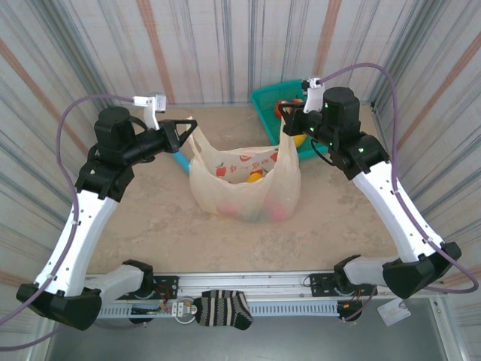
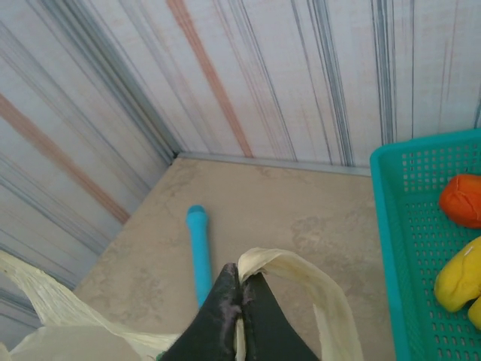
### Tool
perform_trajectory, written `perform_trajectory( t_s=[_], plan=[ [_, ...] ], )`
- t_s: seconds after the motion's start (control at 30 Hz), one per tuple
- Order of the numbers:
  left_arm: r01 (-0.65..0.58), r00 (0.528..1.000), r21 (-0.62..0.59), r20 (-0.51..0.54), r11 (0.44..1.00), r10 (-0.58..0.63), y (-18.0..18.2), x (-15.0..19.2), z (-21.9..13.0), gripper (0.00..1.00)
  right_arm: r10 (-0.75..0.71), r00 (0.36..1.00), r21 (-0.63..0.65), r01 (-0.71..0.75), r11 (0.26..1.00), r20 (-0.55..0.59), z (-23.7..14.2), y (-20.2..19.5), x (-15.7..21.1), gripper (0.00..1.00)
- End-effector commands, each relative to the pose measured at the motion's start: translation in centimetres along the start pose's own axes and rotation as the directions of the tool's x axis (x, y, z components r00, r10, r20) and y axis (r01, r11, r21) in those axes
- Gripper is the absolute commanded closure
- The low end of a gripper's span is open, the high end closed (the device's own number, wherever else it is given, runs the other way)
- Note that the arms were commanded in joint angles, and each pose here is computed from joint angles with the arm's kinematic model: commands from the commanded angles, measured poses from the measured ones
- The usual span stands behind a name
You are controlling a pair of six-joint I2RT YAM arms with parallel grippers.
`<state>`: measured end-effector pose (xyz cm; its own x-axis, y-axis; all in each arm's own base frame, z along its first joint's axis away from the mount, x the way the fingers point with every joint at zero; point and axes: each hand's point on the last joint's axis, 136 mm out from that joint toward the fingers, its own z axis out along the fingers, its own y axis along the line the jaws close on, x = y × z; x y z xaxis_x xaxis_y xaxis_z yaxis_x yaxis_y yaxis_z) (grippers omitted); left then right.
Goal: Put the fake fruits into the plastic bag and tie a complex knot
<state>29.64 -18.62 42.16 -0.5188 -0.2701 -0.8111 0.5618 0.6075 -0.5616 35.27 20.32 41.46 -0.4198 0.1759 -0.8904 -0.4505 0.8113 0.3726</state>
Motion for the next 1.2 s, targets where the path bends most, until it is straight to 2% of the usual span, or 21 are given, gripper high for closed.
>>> perform_trajectory(
  t_s=[0.0, 0.2, 0.27, 0.33, 0.57, 0.77, 1.0, 1.17],
  plan=[
    [-0.001, 0.999, 0.064, 0.043, 0.998, -0.002, -1.3, -0.9, -0.4, 1.00, -0.017, 1.000, -0.033, 0.018, 0.999, 0.018, -0.9, 0.7, -0.6, 0.72],
    [-0.002, 0.999, 0.103, 0.041, 0.995, -0.002, -1.6, -0.6, -0.1, 1.00, -0.071, 0.997, -0.095, 0.073, 0.993, 0.024, -1.9, 2.0, -0.8, 0.54],
    [-0.003, 0.999, 0.123, 0.032, 0.992, -0.001, -1.8, -0.5, 0.2, 1.00, -0.075, 0.997, -0.084, 0.076, 0.994, 0.008, -2.1, 1.9, -0.6, 0.51],
    [-0.025, 1.000, 0.163, 0.020, 0.986, 0.022, -2.6, 0.0, 0.6, 1.00, -0.078, 0.997, -0.084, 0.079, 0.993, 0.007, -2.4, 1.9, -0.6, 0.50],
    [-0.086, 0.996, 0.248, -0.005, 0.965, 0.090, -4.4, 2.3, 1.9, 0.76, -0.063, 0.998, -0.075, 0.061, 0.995, -0.030, -2.1, 1.4, 0.6, 0.53],
    [-0.197, 0.979, 0.278, 0.010, 0.940, 0.202, -5.1, 4.5, 1.7, 0.72, -0.063, 0.998, -0.050, 0.061, 0.997, -0.026, -2.2, 0.6, 0.7, 0.55],
    [-0.336, 0.942, 0.290, 0.104, 0.896, 0.319, -6.0, 5.8, 0.4, 0.73, -0.045, 0.998, -0.035, 0.044, 0.998, -0.039, -1.9, -0.3, 0.6, 0.61],
    [-0.368, 0.930, 0.283, 0.123, 0.886, 0.347, -6.1, 6.0, 0.4, 0.92, -0.038, 0.998, -0.070, 0.035, 0.997, -0.046, -2.3, 0.5, 0.5, 0.61]
  ],
)
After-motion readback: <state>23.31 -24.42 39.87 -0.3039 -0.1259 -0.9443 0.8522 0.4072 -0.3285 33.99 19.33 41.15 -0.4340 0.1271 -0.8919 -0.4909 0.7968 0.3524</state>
